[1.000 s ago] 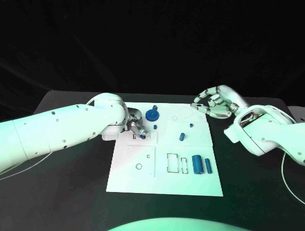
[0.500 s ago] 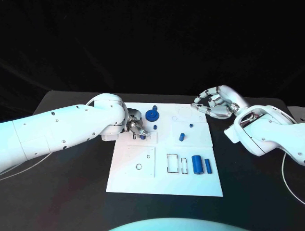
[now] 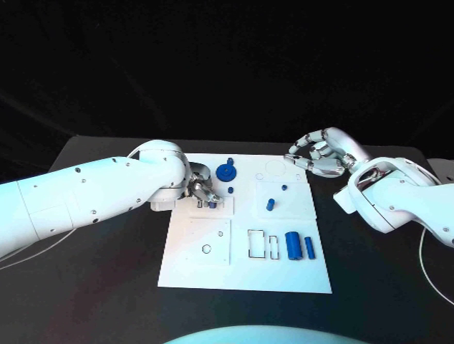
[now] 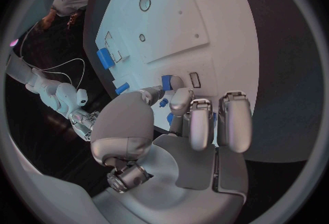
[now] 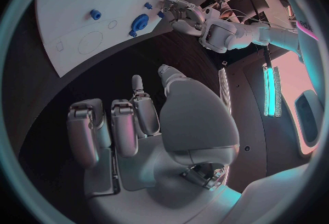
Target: Assemble the parts on the task board
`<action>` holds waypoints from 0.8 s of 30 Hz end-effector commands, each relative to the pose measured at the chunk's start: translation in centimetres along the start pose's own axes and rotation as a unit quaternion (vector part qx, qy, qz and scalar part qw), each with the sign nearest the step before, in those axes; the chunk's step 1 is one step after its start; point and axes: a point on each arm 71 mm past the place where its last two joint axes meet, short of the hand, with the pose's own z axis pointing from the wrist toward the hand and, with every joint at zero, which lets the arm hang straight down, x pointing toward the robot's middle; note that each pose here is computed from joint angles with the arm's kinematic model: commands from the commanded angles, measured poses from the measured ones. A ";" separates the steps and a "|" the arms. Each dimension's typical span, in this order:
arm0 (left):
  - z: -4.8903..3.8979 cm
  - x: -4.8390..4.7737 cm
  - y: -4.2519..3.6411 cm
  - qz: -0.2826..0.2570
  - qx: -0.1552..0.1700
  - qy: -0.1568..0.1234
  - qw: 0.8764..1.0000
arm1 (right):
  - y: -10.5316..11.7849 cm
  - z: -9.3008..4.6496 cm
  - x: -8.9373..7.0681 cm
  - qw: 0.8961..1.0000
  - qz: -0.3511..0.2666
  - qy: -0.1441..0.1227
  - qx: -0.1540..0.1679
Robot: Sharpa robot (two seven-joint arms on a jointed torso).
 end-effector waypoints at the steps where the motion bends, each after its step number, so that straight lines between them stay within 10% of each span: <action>1: 0.07 0.57 -0.05 0.002 0.001 0.016 1.000 | 0.1 0.0 0.0 1.000 -0.004 0.000 -0.007; 24: -1.72 -0.23 0.60 -0.036 0.017 -0.032 0.999 | -0.1 0.0 -0.1 1.000 -0.005 -0.004 -0.005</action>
